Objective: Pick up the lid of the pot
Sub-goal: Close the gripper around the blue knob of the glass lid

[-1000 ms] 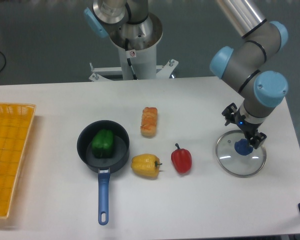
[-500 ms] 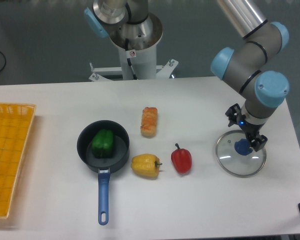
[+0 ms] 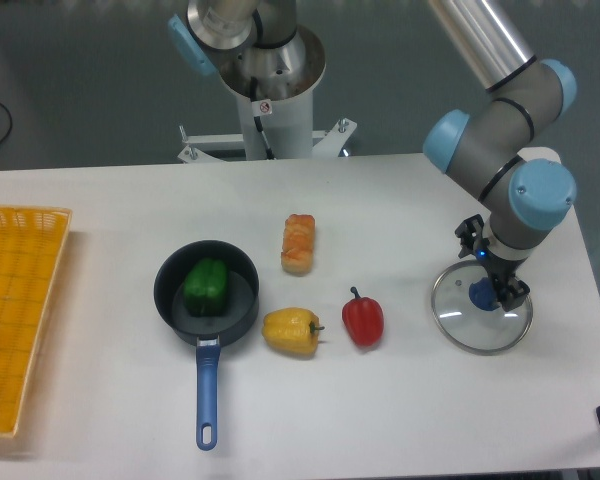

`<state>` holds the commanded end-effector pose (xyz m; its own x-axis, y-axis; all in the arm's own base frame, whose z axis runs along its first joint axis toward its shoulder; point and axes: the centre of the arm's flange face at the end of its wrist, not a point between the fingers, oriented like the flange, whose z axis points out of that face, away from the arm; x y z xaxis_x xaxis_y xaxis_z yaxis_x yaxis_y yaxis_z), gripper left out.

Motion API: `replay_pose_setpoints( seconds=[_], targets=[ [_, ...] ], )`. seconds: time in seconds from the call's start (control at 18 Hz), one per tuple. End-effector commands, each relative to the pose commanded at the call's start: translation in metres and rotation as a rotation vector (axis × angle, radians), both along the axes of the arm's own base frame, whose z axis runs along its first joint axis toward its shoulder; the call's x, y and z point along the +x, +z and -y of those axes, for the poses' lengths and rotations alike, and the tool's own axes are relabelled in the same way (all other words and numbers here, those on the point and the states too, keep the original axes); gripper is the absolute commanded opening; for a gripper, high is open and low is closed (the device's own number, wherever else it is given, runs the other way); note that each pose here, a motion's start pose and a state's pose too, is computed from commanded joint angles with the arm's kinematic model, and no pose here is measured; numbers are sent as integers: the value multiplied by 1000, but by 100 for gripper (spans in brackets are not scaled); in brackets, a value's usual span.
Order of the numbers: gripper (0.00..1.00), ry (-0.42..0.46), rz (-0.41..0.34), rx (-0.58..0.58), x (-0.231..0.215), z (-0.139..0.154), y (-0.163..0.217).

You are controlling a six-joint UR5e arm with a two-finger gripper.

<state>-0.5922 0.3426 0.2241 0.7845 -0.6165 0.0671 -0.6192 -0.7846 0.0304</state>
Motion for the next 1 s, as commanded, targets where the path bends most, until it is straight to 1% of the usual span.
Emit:
replay_pose_setpoints(
  seconds=[0.28,0.44,1.0],
  targets=[
    [100,-6,-9,3,-7,-7,-2],
    [100,-11,-26,9,-11,-12,-2],
    [99,-14,-14,5,-14,-14,-16]
  ],
)
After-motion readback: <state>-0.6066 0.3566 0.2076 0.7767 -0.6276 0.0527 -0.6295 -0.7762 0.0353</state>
